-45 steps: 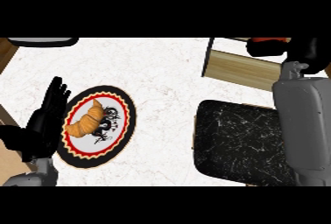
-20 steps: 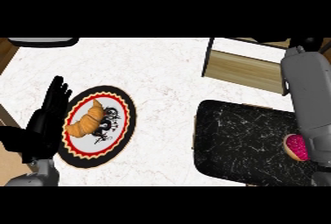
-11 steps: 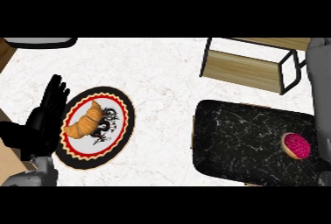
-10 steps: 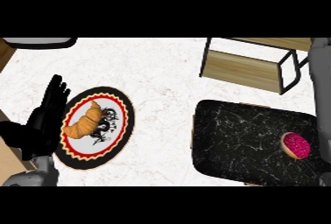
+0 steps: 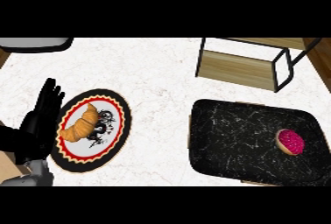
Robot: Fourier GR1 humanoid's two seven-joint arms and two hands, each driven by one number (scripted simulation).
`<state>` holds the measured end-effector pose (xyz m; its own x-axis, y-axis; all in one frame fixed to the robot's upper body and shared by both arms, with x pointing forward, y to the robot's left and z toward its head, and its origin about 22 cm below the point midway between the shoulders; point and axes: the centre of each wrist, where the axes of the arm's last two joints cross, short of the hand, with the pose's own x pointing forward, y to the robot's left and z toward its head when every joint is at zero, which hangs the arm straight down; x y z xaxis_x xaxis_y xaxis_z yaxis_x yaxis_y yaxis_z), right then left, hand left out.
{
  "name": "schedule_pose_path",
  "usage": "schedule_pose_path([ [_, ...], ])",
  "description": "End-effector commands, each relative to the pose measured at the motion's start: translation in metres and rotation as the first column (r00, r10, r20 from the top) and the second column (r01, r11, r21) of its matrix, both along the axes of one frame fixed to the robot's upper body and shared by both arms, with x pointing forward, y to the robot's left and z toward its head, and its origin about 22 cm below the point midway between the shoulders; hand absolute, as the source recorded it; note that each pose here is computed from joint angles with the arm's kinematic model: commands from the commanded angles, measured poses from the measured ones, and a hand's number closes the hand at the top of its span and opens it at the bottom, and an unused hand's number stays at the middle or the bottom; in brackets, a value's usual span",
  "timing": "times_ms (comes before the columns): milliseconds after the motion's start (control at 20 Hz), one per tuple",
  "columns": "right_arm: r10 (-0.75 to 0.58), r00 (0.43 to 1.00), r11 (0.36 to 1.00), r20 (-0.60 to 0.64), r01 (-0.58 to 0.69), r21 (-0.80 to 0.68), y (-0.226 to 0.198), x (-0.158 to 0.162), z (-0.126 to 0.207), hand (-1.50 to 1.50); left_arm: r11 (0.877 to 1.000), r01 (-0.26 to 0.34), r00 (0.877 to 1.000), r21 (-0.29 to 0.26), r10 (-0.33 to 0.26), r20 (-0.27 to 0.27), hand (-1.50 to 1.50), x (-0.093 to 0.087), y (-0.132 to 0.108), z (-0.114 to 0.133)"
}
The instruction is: Pick the bell pepper from the tray and place it in the tiered shelf
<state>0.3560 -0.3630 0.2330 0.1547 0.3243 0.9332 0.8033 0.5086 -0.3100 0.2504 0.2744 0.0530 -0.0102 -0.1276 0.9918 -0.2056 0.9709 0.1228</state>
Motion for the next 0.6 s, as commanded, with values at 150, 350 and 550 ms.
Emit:
schedule_pose_path([
  [150,0.027,1.000,1.000,-0.011,-0.027,-0.009,-0.047,-0.091,0.005,-1.50,1.000,-0.002,1.000,0.004,0.002,0.017,0.00,-0.012,0.006,0.008],
  [350,0.052,0.999,0.999,0.006,-0.052,0.004,-0.058,-0.131,0.007,-1.50,1.000,0.008,1.000,0.002,-0.008,0.004,0.00,0.009,0.003,0.016],
  [550,0.068,0.997,0.998,0.028,-0.068,0.014,-0.072,-0.139,-0.003,-1.50,1.000,0.031,0.999,-0.003,-0.031,0.021,0.00,0.009,-0.002,0.009],
])
